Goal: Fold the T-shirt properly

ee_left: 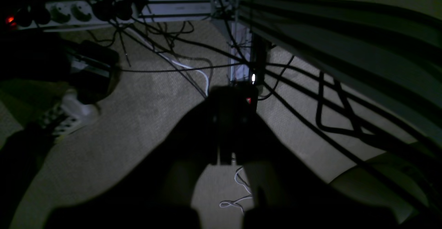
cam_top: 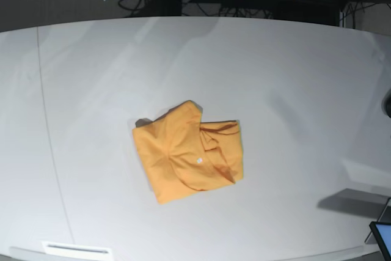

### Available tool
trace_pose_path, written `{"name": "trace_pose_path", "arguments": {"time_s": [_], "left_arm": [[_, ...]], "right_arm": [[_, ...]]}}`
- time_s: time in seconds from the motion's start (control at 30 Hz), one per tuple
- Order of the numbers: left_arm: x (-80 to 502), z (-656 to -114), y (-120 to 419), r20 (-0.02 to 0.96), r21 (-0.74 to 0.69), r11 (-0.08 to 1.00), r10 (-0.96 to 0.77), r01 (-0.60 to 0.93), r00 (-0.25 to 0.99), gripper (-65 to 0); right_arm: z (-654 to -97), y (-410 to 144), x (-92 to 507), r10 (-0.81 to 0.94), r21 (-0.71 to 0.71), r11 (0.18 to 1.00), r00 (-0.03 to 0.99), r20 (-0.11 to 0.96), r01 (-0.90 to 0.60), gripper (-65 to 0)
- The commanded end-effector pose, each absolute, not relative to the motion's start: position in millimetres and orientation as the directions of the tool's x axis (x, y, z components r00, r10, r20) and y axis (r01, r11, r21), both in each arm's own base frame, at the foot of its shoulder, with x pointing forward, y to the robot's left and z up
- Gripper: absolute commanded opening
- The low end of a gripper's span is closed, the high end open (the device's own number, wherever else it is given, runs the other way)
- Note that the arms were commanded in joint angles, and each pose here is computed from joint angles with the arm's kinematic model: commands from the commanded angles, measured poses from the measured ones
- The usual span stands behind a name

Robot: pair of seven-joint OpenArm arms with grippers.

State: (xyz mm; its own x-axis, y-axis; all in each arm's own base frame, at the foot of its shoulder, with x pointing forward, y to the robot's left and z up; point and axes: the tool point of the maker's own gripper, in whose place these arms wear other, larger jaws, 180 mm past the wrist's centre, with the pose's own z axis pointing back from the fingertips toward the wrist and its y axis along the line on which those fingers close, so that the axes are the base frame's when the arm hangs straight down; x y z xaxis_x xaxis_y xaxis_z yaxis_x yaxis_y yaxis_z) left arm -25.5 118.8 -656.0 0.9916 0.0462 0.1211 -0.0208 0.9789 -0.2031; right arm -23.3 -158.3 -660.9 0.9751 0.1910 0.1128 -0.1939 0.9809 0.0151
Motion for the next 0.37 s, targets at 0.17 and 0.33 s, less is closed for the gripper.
{"name": "trace_pose_path", "arguments": {"time_s": [0.17, 0.33], "left_arm": [[-20, -656, 121, 0.134, -0.202, 0.979, 0.058, -0.03, 0.989, -64.7], [-28, -656, 112, 0.12, -0.215, 0.976, 0.065, -0.039, 0.991, -64.7]], "right_arm": [[-661, -159, -25, 0.189, 0.014, 0.981, 0.975, 0.114, -0.192, -64.0], [-661, -147, -25, 0.186, 0.032, 0.981, 0.975, 0.117, -0.191, -64.0]]}}
